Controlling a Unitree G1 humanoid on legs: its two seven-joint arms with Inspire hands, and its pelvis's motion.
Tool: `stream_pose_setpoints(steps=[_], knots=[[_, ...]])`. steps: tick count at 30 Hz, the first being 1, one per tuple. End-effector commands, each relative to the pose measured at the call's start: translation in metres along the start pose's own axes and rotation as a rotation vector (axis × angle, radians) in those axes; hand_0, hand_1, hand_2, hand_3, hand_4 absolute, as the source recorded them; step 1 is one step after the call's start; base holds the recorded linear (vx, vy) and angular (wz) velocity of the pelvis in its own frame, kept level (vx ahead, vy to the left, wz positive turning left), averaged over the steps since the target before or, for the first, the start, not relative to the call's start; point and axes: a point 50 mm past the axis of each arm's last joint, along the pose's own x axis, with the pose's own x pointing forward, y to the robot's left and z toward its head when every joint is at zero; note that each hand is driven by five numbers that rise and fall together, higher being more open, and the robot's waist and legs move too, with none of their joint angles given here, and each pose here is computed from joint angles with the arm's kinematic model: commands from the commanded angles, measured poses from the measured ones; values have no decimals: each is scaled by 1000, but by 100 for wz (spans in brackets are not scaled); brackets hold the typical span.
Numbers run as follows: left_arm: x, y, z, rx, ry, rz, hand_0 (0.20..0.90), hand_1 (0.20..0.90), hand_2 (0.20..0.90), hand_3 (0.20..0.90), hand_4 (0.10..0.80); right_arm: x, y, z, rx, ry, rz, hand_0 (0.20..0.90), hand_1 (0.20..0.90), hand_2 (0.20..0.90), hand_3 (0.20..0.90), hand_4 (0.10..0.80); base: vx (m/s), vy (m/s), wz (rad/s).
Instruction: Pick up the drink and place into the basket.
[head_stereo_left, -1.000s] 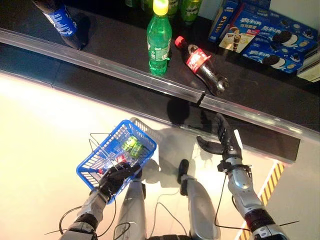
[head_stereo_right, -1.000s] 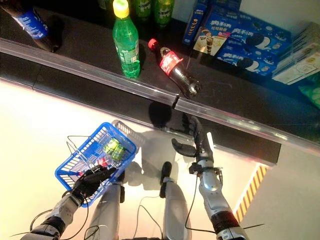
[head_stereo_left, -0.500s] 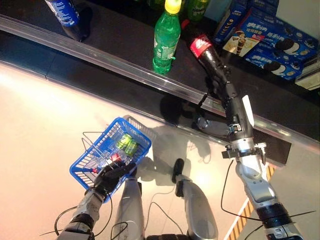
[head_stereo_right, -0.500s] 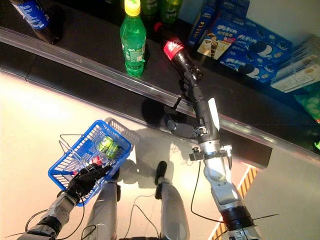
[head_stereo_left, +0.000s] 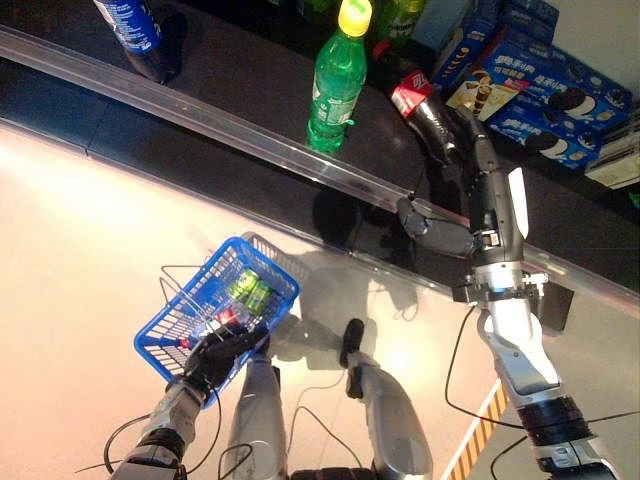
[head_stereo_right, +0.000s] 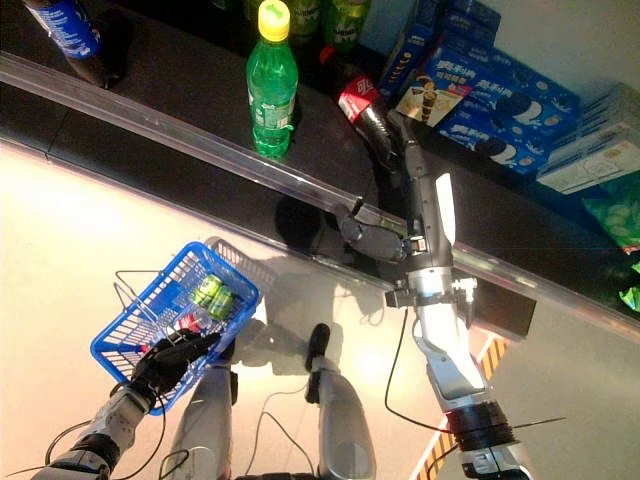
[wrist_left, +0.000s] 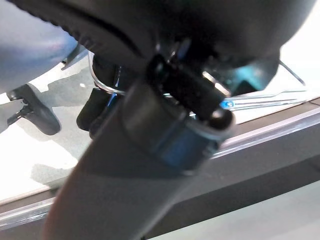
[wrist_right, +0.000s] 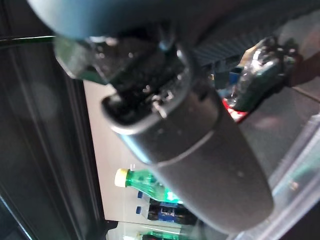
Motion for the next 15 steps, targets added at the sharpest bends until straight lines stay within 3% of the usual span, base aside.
stream_pose_setpoints(steps=[1,15], knots=[[-14,2,-20,-23,14,-78,300,300,300,200,100,22,-34,65,-40,-356,-132,900,900,900,900,800,0,0,0],[-7,-6,-15,16,30,-91,300,300,300,200,100,57,-51,72,-122,-341,-280,900,900,900,900,800,0,-2,0]])
